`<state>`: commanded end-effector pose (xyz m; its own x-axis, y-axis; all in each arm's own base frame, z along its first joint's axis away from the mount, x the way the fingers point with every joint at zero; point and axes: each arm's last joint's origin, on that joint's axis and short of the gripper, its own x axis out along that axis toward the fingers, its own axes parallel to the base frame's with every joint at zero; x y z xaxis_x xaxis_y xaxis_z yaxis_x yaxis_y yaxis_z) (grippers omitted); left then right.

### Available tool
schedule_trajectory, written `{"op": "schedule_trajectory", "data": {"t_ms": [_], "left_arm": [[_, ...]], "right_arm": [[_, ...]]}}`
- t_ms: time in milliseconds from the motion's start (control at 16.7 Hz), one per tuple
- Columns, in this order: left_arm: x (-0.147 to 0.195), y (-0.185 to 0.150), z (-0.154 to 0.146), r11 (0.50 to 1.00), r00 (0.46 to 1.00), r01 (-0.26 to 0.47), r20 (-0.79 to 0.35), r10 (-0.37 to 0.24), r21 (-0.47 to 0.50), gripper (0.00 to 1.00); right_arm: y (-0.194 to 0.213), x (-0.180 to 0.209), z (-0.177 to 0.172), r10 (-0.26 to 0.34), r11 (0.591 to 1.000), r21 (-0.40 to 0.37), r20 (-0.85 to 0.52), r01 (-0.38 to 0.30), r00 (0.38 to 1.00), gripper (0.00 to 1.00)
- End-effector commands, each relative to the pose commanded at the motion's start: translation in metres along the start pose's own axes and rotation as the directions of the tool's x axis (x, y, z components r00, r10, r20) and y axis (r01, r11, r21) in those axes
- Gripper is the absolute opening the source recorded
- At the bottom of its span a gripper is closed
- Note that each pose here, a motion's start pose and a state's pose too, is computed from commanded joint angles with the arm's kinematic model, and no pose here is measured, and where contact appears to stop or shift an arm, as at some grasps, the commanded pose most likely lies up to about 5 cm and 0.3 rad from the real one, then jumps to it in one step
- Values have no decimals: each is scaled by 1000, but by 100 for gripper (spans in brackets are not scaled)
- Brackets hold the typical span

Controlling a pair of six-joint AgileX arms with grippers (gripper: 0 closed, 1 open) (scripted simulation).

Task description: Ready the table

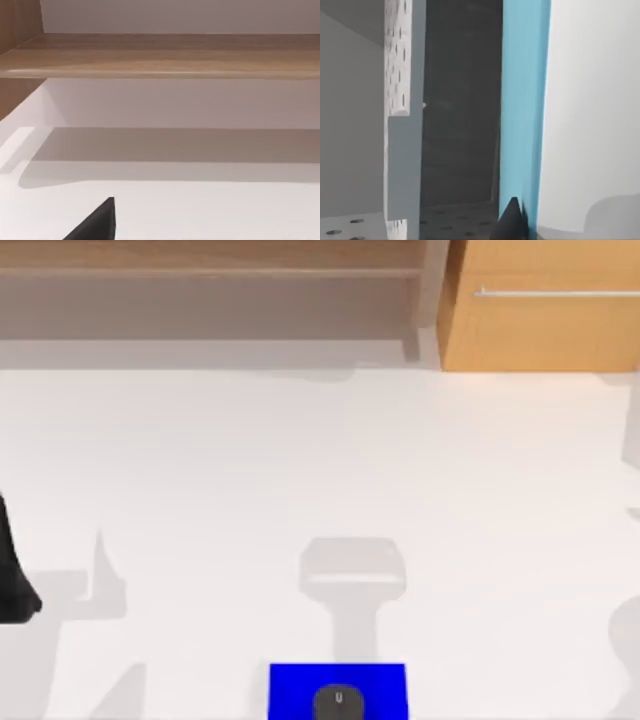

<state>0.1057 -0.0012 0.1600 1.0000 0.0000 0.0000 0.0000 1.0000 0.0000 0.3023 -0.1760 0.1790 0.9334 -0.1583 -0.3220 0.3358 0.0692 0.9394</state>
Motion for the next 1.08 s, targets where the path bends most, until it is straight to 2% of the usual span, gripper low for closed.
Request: {"op": "schedule_trajectory", "data": {"t_ms": [240, 420, 1080], "left_arm": [[0, 0, 0, 1000, 1000, 0, 0, 0, 0, 100], [0, 0, 0, 1000, 1000, 0, 0, 0, 0, 100], [0, 0, 0, 1000, 1000, 0, 0, 0, 0, 100]], "right_arm": [[-4, 25, -3, 58, 998, 44, -79, -54, 995, 0], [-9, 39, -5, 75, 995, 73, -118, -66, 990, 0], [-13, 44, -5, 74, 994, 88, -127, -63, 989, 0]]}}
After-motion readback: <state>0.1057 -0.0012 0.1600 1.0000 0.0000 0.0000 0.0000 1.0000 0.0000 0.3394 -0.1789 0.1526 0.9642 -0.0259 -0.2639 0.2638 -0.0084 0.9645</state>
